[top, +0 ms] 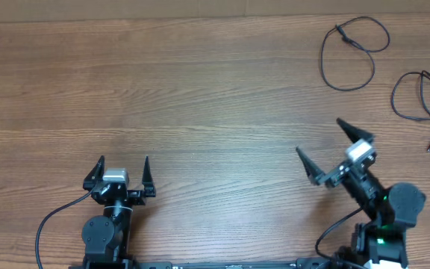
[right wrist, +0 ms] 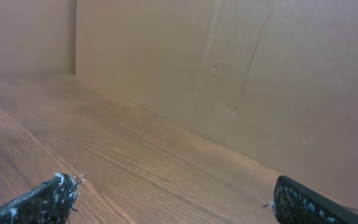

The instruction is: Untangle cables

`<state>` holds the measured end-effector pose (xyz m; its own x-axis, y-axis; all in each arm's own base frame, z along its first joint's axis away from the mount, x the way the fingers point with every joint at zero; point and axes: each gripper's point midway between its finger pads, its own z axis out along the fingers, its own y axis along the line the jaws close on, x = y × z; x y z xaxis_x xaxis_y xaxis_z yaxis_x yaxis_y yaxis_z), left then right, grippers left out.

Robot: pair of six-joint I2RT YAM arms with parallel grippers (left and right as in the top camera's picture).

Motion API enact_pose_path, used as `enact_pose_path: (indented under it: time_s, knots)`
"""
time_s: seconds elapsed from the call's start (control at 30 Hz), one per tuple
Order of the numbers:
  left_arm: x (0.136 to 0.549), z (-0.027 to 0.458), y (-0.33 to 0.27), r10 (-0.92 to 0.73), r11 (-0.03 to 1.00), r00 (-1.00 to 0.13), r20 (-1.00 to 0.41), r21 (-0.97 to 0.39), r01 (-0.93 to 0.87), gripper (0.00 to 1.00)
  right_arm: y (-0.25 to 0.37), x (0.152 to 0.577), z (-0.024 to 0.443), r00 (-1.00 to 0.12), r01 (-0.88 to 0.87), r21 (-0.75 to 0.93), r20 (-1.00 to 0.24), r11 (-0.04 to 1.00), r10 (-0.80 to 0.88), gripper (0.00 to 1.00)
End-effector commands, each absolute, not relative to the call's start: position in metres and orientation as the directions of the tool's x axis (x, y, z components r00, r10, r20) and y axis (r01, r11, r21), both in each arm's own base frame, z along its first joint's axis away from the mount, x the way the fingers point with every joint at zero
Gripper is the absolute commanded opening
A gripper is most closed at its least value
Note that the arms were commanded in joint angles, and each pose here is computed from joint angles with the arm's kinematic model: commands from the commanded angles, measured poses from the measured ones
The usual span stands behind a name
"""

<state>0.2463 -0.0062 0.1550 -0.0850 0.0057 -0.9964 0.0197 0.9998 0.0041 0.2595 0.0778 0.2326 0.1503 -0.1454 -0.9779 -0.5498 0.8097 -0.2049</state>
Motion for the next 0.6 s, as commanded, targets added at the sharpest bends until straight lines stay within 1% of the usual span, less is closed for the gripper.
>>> enact_pose_path:
  time_s: [0.0, 0.1, 0.3, 0.4, 0.57]
  knots:
    - [0.246, 0.156, -0.008, -0.004, 1.000, -0.078, -0.997, -0.006, 0.029, 1.00, 0.081, 0.254, 0.224, 0.175, -0.545, -0.218, -0.974, 0.809, -0.145, 1.00]
    - [0.246, 0.156, -0.008, -0.004, 1.000, -0.078, -0.997, -0.006, 0.029, 1.00, 0.081, 0.251, 0.213, 0.176, -0.534, -0.220, -0.973, 0.817, -0.148, 1.00]
    - [0.246, 0.156, -0.008, -0.004, 1.000, -0.078, -0.997, -0.006, 0.029, 0.99, 0.083, 0.244, 0.187, 0.136, -0.544, -0.194, -0.980, 0.816, -0.142, 1.00]
    - [0.246, 0.156, -0.008, -0.004, 1.000, -0.078, -0.997, -0.006, 0.029, 1.00, 0.083, 0.244, 0.183, 0.117, -0.539, -0.182, -0.983, 0.823, -0.141, 1.00]
    - [0.246, 0.156, -0.008, -0.004, 1.000, -0.078, -0.997, -0.006, 0.029, 1.00, 0.080, 0.245, 0.189, 0.135, -0.512, -0.194, -0.980, 0.837, -0.145, 1.00]
